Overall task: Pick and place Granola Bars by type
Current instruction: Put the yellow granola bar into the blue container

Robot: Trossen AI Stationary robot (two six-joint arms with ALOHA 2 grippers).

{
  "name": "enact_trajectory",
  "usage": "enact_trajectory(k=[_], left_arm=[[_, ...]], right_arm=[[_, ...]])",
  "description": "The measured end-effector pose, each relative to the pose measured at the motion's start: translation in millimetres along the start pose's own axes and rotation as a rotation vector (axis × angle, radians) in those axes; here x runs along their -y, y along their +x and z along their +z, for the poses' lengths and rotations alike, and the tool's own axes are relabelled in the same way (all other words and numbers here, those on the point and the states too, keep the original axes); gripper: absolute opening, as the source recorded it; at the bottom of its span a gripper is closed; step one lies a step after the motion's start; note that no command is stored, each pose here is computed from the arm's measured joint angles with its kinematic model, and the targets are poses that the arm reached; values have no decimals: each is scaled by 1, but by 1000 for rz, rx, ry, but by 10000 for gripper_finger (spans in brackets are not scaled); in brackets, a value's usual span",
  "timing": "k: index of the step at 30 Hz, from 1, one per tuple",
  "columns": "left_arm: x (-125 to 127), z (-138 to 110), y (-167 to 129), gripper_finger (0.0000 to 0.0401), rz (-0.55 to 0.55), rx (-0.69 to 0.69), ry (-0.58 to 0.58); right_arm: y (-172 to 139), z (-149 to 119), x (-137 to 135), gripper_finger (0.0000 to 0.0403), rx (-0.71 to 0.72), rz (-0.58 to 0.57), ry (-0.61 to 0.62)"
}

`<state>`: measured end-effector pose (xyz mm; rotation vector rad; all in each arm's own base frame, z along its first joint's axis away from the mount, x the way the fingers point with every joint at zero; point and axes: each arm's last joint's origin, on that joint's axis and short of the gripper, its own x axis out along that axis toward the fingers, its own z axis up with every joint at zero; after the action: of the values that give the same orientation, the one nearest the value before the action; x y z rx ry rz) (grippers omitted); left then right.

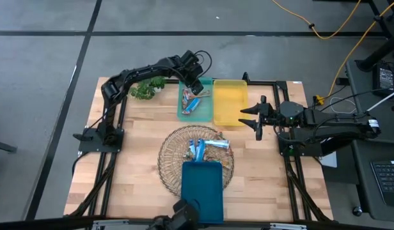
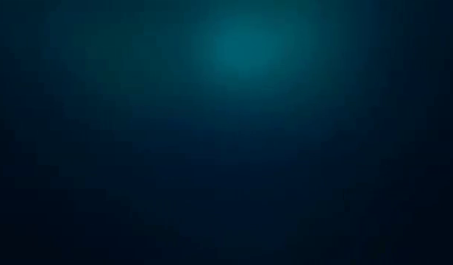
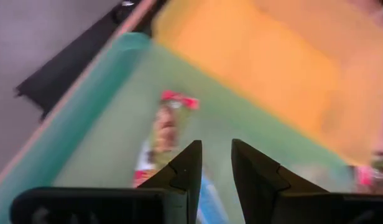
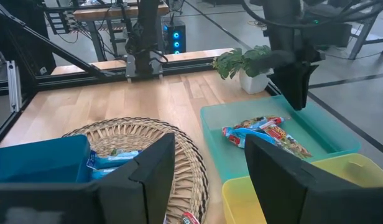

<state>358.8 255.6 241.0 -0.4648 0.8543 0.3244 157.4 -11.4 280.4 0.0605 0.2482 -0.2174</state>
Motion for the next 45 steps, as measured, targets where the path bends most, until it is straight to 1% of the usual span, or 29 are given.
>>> enact_trajectory(k=[3,15,20,23,29,33,35,40,45], left_arm=[[14,1,-4,81,-47,8,25],[82,7,-47,79,-130,101,186],[113,3,-65,83,-173,124,274],[129,-2,-69,84,-198,117,326],[154,-16,-67,84,-233,39,402],[167,-25,-60,86,-239,-6,439],[173,-27,-59,90,-243,-4,454],[187,-33,-52,111,-252,-29,486],[200,-44,-31,141,-241,-82,514]], right_arm=[[0,0,0,196,0,0,0],[0,0,0,196,-1,0,-2],[0,0,0,196,-1,0,-3],[0,0,0,196,-1,0,-3],[0,0,0,196,-1,1,-3],[0,0,0,196,-1,1,-3],[0,0,0,196,-1,1,-3],[0,0,0,196,-1,4,-3],[0,0,0,196,-4,3,-4]])
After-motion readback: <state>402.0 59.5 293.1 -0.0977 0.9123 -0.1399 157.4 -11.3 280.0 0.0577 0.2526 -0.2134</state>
